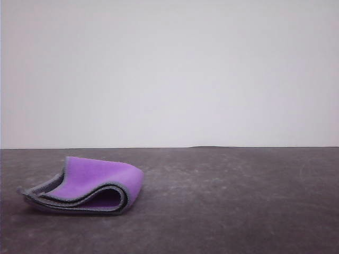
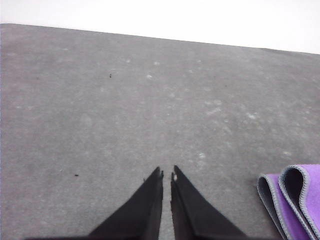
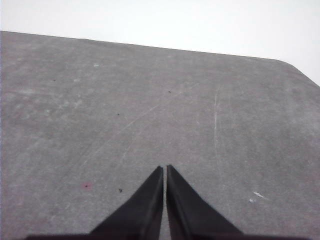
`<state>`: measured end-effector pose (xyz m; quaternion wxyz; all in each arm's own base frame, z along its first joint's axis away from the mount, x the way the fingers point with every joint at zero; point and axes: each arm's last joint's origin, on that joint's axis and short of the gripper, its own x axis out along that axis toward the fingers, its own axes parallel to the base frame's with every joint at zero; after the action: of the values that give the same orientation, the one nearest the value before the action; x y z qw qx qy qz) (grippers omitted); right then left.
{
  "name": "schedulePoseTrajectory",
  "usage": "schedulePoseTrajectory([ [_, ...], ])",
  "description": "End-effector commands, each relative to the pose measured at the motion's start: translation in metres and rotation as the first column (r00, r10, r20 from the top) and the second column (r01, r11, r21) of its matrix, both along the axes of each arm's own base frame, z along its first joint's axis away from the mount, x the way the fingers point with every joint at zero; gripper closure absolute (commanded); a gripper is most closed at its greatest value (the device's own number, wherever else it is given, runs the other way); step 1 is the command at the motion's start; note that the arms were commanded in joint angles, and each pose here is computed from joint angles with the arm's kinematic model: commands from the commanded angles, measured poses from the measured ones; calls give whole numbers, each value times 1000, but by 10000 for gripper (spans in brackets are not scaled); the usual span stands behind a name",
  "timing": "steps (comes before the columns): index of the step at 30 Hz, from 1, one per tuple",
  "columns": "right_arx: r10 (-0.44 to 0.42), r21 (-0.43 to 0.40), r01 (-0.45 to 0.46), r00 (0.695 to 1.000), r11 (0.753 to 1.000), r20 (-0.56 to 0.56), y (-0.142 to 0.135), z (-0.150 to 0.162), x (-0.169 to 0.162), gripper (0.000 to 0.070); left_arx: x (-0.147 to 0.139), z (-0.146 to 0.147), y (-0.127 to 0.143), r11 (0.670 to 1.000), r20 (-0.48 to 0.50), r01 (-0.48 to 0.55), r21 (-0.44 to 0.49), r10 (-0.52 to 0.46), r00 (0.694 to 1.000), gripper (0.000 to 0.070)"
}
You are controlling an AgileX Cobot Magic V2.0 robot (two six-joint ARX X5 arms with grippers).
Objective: Fold clothes
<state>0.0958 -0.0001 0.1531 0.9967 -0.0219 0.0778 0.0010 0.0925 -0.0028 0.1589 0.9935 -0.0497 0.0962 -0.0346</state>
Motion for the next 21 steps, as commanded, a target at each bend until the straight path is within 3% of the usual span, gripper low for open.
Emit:
schedulePoseTrajectory([
  [1, -1, 11, 0, 1000, 1000, 8, 0, -1, 0, 698, 1, -7, 0, 1000, -25, -5, 0, 5, 1000, 683],
  [21, -1, 11, 0, 1000, 1000, 8, 0, -1, 0, 698, 1, -7, 0, 1000, -25, -5, 0, 5, 1000, 683],
])
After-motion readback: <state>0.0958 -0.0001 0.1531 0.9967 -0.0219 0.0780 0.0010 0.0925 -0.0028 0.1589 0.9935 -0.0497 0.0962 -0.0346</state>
